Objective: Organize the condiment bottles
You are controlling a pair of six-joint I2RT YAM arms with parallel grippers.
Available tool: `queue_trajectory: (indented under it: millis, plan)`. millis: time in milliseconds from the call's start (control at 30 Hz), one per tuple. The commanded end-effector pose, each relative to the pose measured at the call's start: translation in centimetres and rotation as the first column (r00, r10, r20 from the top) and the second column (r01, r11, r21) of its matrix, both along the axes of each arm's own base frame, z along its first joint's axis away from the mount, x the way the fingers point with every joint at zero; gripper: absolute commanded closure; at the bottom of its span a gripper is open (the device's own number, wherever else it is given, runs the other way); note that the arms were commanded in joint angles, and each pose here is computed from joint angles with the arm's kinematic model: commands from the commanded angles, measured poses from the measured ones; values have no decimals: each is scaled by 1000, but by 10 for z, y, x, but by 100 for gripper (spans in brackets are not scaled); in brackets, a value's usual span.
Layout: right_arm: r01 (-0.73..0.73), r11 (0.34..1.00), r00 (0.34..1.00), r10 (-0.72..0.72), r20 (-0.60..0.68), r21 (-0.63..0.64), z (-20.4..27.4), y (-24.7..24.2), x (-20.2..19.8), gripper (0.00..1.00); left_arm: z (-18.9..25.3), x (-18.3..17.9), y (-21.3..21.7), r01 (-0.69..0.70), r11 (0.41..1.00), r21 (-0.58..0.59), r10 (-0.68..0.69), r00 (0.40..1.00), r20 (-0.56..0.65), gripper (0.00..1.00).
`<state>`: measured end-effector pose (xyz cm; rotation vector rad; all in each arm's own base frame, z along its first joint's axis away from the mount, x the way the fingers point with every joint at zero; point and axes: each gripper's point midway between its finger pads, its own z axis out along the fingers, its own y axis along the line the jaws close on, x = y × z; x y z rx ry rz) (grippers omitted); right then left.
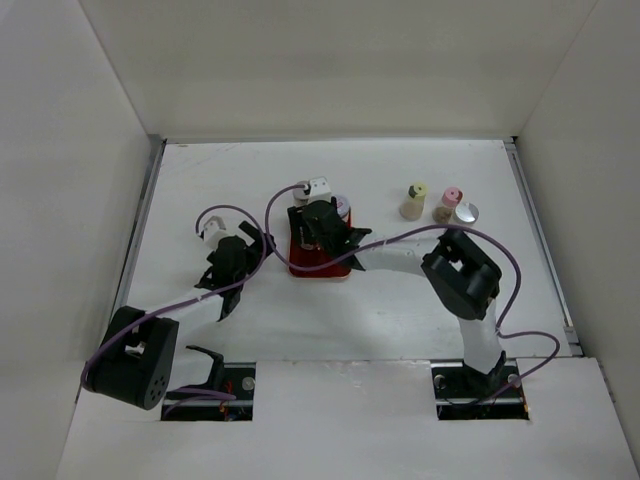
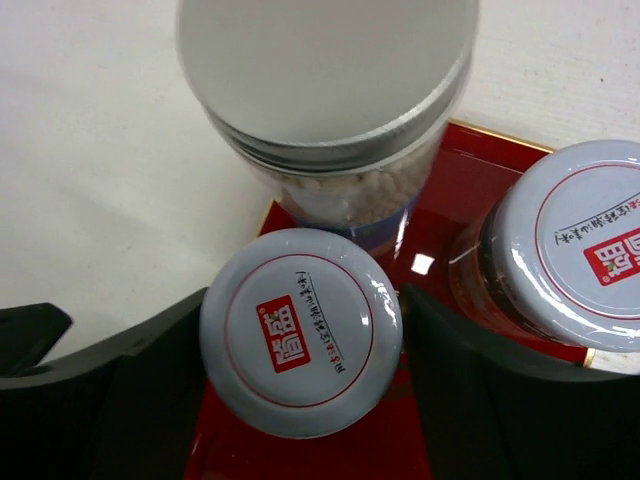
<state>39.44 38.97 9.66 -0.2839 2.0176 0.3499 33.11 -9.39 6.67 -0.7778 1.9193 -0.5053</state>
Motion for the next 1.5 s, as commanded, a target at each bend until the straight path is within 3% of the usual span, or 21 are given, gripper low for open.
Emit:
queue_trajectory:
  millis: [0, 100, 267, 367, 433, 500, 600, 700, 767, 833, 1000, 1367, 1433, 1467]
  plan:
    - [-14, 991, 991, -4, 136, 134, 71, 21, 7, 19, 18, 6, -1, 0, 999, -34, 3, 998, 68, 0]
    - [-26, 989, 990, 5, 140, 144, 88, 12, -8, 13, 17, 6, -2, 0, 1000, -30, 2, 998, 65, 0]
    - [-36, 989, 989, 16, 146, 140, 109, -18, -39, 15, 18, 6, -3, 1, 999, -32, 1, 998, 69, 0]
    - [49, 986, 982, -76, 171, 157, 123, -65, -50, 19, 17, 5, -4, 6, 999, -35, -4, 998, 64, 0]
    - [206, 969, 950, -232, 209, 140, 131, -127, -40, 18, 18, 5, -5, 8, 999, -35, -6, 998, 69, 0]
    - [396, 909, 877, -417, 240, 133, 138, -198, -34, 13, 17, 6, -7, 11, 999, -32, -9, 998, 63, 0]
    - [630, 768, 725, -635, 267, 116, 145, -292, -36, 1, 17, 6, -8, 16, 999, -37, -13, 998, 62, 0]
    - [766, 632, 584, -762, 279, 122, 152, -358, -47, 0, 16, 7, -11, 18, 999, -33, -16, 998, 62, 0]
    - [813, 570, 525, -805, 276, 119, 151, -388, -49, 0, 14, 7, -13, 28, 999, -37, -26, 998, 55, 0]
    - [817, 570, 535, -806, 255, 89, 144, -402, -42, 0, 17, 6, -14, 29, 999, -38, -27, 997, 66, 0]
    - [754, 653, 638, -754, 157, 73, 117, -388, -18, 0, 15, 6, -17, 37, 999, -39, -35, 998, 59, 0]
    - [781, 624, 621, -779, 89, 5, 70, -404, 9, 0, 15, 6, -16, 33, 999, -38, -31, 998, 61, 0]
    - [770, 638, 635, -768, 80, 16, 66, -401, 15, 8, 16, 5, -16, 36, 999, -41, -33, 997, 64, 0]
    - [763, 645, 641, -763, 83, 31, 67, -399, 19, 20, 19, 6, -15, 30, 999, -41, -27, 997, 72, 0]
